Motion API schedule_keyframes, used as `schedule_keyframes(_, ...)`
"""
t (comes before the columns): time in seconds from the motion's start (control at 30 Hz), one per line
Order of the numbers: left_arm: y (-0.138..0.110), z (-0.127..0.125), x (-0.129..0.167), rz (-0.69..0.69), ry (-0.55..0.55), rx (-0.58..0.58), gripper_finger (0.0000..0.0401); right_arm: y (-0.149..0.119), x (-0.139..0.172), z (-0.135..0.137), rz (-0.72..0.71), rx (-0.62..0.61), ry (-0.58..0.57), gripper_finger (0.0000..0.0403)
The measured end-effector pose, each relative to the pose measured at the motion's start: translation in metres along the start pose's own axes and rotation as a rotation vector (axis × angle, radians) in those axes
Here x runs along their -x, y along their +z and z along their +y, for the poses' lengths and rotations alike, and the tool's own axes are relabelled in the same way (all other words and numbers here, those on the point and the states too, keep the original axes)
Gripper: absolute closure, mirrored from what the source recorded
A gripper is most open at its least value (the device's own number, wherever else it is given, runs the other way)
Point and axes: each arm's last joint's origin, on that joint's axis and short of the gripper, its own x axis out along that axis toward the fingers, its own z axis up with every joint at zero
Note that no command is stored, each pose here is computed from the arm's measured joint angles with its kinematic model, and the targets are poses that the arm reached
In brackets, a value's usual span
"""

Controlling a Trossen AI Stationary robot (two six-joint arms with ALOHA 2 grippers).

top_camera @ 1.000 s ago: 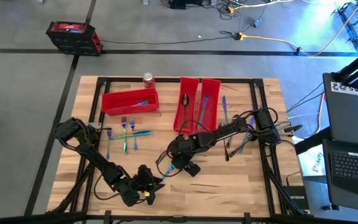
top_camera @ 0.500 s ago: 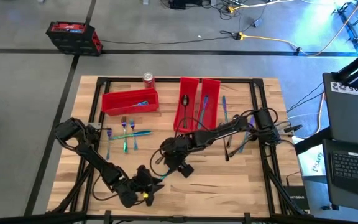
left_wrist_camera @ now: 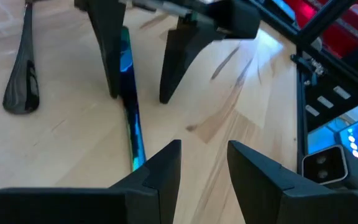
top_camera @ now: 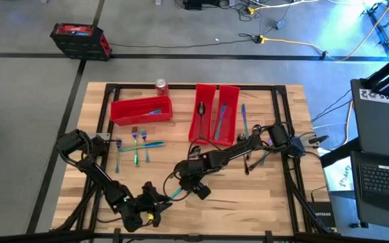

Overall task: Sort silverware
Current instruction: Put the blue table knife into the right red bin

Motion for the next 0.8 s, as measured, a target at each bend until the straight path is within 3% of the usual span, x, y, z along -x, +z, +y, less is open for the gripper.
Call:
schedule_keyframes(0.37,-0.0005,0.0,0.0001,0.013,-0.004,0.022,0.0282,-0.0015,-0.0056,-0.002,-0.011,-0.006,-0.024,0.0205)
schedule_keyframes(0.8,-0.0005,0.0001,0.0001,0.014,-0.003,0.025,0.0282,-0.0036,-0.0091,-0.0023,0.0,-0.013,-0.034,0.0285)
